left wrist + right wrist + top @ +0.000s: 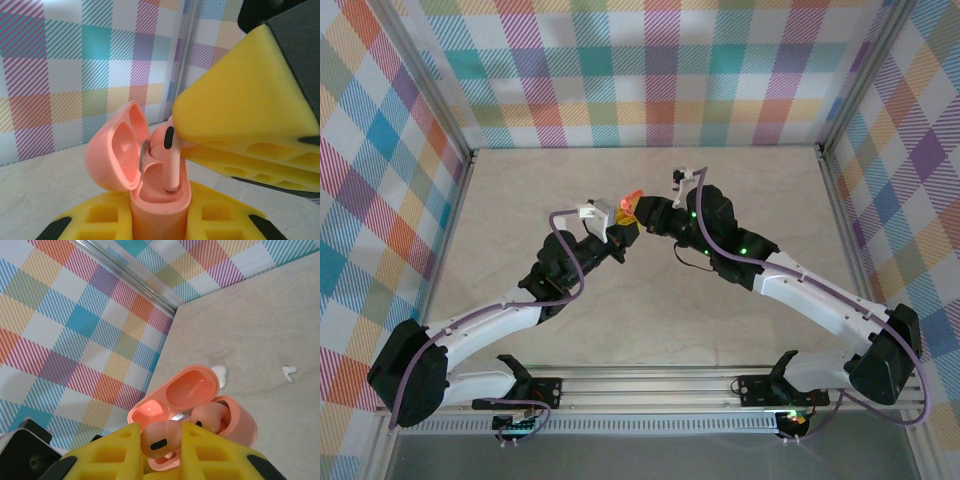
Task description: Insert the wireless bluetooth earbuds into the charging case
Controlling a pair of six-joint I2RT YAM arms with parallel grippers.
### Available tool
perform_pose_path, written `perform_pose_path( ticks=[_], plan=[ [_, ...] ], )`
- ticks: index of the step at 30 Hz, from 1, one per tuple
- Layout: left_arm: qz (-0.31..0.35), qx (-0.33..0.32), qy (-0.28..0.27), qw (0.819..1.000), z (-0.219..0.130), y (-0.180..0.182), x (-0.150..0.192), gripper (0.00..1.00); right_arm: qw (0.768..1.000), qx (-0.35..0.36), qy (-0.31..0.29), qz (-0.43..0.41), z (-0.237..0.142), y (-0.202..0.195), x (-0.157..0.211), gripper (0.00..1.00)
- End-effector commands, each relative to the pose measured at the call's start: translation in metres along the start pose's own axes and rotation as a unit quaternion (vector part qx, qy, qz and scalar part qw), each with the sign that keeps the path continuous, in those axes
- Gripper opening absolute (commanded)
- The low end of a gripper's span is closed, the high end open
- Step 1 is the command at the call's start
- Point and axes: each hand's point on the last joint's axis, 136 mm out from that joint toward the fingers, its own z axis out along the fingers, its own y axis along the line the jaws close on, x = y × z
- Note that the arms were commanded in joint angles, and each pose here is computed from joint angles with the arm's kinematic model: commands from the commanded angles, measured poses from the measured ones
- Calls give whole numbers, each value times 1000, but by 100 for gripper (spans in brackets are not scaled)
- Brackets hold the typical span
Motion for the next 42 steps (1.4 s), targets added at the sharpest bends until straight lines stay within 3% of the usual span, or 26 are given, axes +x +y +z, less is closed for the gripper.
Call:
perform_pose_path(
  ticks=[1,12,20,26,42],
  plan=[
    [10,-10,-30,999,3,1,-23,0,999,4,28,-21,2,5,13,20],
    [15,-7,-22,1000,4,0,-16,0,999,17,23,-33,5,2,11,20],
    [22,0,-22,1000,6,-3,-19,0,996,49,61,-39,12,-12,26,21],
    [24,6,-28,999,5,-5,-25,0,993,69,84,-41,10,-24,37,25],
    [24,8,-31,999,2,-6,-29,0,992,86,74,-48,6,-24,28,37]
  ],
)
